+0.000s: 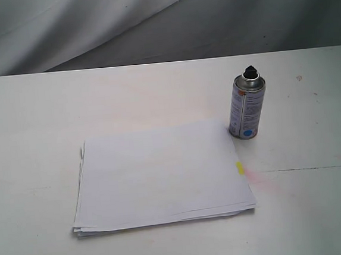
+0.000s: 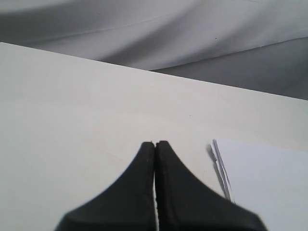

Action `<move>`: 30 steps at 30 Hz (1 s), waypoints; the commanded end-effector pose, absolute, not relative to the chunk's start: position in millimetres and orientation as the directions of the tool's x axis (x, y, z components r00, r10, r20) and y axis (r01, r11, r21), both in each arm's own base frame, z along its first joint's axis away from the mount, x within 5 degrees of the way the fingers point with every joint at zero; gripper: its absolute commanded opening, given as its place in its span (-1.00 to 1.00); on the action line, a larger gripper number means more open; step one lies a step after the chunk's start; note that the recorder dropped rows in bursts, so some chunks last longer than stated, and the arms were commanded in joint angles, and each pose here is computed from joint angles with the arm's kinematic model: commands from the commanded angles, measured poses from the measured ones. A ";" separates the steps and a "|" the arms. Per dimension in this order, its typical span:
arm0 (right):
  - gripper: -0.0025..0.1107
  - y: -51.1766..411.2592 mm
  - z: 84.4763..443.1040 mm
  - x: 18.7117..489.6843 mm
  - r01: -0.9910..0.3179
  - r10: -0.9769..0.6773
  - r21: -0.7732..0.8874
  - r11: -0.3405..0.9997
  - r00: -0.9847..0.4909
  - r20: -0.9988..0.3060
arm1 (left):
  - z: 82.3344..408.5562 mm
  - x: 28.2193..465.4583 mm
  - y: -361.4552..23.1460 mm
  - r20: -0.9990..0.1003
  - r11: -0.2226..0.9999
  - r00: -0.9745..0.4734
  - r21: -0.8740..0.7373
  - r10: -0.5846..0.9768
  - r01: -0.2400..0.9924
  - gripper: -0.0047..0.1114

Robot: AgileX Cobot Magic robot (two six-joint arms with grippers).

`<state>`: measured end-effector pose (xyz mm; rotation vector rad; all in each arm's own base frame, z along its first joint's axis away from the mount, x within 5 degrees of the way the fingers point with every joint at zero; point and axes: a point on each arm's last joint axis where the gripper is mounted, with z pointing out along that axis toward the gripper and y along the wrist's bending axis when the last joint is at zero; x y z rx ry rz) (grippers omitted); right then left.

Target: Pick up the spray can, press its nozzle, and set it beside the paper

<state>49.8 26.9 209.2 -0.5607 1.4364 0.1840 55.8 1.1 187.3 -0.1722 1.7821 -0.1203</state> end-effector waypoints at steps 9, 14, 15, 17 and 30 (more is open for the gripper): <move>-0.96 20.8 203.0 52.5 -0.352 -0.170 -0.173 0.920 0.038 -0.985 | 186.7 55.6 1.0 -0.961 0.983 -0.204 -0.179 -0.186 -0.050 -0.92; -0.96 20.9 199.6 52.3 -0.349 -0.132 -0.117 0.930 -0.018 -0.991 | 186.7 55.6 1.0 -0.961 0.983 -0.204 -0.179 -0.186 -0.050 -0.92; -0.96 21.0 199.2 52.3 -0.351 -0.131 -0.115 0.929 -0.023 -0.991 | 186.7 55.6 1.0 -0.961 0.983 -0.204 -0.179 -0.186 -0.050 -0.92; -0.96 21.3 198.6 52.1 -0.355 -0.123 -0.104 0.929 -0.032 -0.992 | 186.7 55.6 1.0 -0.961 0.983 -0.204 -0.179 -0.186 -0.050 -0.92; -0.96 21.7 198.7 52.0 -0.358 -0.098 -0.078 0.931 -0.040 -0.994 | 186.7 55.6 1.0 -0.961 0.983 -0.204 -0.179 -0.186 -0.050 -0.92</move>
